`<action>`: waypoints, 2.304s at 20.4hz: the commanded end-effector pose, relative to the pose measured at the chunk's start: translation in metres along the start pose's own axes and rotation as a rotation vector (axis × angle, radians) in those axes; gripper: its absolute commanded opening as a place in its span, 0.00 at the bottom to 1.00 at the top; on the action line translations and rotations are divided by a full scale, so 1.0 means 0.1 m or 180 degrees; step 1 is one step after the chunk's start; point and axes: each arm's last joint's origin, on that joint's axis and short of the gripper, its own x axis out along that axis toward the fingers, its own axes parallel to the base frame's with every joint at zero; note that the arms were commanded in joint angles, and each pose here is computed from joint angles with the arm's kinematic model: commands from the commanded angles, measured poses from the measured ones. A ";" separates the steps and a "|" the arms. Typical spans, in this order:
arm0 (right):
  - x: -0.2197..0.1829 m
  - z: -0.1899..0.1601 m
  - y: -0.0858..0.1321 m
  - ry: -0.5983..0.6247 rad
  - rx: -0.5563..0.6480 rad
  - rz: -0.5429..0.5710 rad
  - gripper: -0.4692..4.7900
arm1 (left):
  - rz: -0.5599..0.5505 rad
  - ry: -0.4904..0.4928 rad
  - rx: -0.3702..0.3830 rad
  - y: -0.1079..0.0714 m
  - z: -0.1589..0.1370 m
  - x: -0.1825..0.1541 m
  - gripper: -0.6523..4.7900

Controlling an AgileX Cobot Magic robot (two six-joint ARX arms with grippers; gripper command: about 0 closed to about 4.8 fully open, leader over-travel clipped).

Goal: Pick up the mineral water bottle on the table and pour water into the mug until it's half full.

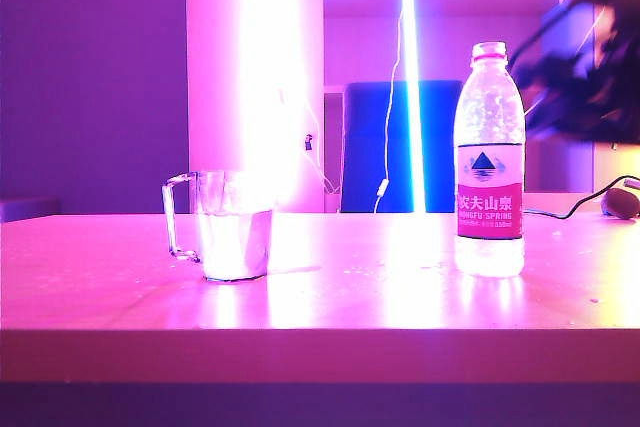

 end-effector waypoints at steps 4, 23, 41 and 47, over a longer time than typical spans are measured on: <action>-0.29 0.25 0.05 -0.0272 0.0090 0.0654 0.09 | -0.0002 -0.0180 -0.0098 0.05 -0.34 0.20 0.12; -0.87 0.47 0.09 -0.0752 -0.0459 0.1408 0.09 | 0.0188 0.0116 -0.0051 0.08 -0.55 0.25 0.12; -1.08 -0.50 -0.48 -0.0274 -0.0123 -0.0493 0.09 | 0.0197 0.0130 -0.0052 0.09 -0.55 0.25 0.12; -1.08 -0.51 -0.48 -0.0262 -0.0123 -0.0475 0.09 | 0.0197 0.0130 -0.0052 0.09 -0.55 0.25 0.12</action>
